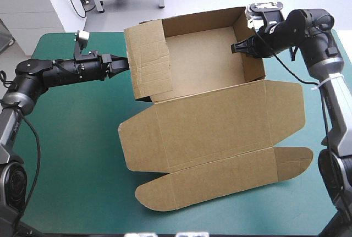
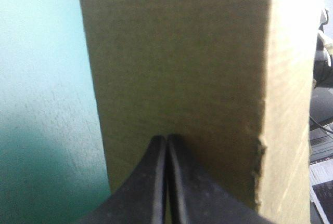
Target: Fold the box
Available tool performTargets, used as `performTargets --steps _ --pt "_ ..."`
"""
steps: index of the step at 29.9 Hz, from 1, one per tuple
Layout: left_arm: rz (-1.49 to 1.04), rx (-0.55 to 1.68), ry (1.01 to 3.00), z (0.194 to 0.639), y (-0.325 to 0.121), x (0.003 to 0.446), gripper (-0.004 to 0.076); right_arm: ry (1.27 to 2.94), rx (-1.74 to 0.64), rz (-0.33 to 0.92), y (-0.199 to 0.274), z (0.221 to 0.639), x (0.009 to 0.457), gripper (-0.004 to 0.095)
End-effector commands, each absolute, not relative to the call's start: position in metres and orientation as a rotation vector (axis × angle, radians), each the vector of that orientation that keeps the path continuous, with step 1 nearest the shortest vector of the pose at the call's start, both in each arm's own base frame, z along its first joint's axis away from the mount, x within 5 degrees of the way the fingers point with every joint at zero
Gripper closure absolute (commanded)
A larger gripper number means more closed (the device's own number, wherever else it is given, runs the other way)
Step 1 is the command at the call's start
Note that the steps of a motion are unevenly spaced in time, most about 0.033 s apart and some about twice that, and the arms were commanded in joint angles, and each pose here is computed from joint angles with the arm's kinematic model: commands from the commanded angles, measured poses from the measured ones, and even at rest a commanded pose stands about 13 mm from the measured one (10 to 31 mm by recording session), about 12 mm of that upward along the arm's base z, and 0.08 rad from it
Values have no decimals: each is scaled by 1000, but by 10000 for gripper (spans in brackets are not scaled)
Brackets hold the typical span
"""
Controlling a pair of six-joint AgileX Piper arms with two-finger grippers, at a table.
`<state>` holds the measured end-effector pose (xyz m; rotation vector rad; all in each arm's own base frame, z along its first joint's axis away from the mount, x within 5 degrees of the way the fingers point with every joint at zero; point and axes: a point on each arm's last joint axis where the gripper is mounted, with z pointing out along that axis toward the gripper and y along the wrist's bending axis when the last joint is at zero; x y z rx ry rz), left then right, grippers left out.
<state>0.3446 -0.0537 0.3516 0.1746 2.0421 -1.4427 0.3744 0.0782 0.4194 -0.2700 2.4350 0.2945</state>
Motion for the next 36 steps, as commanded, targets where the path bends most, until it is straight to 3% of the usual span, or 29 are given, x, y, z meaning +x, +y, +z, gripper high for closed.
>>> performTargets --steps 1,3,9,11,36 --pt "-1498 341 1923 389 -60 326 699 2307 -246 319 76 449 362 927" --pt "-1469 365 1935 390 -59 326 633 2307 -246 319 76 449 362 927" --pt "-1460 377 1923 396 -60 321 302 2309 -247 290 74 448 363 927" --pt "-1466 369 1926 397 -60 321 243 2309 -245 286 74 448 363 927" --pt "-1553 412 1928 404 -86 309 230 2298 -244 260 72 449 364 927"
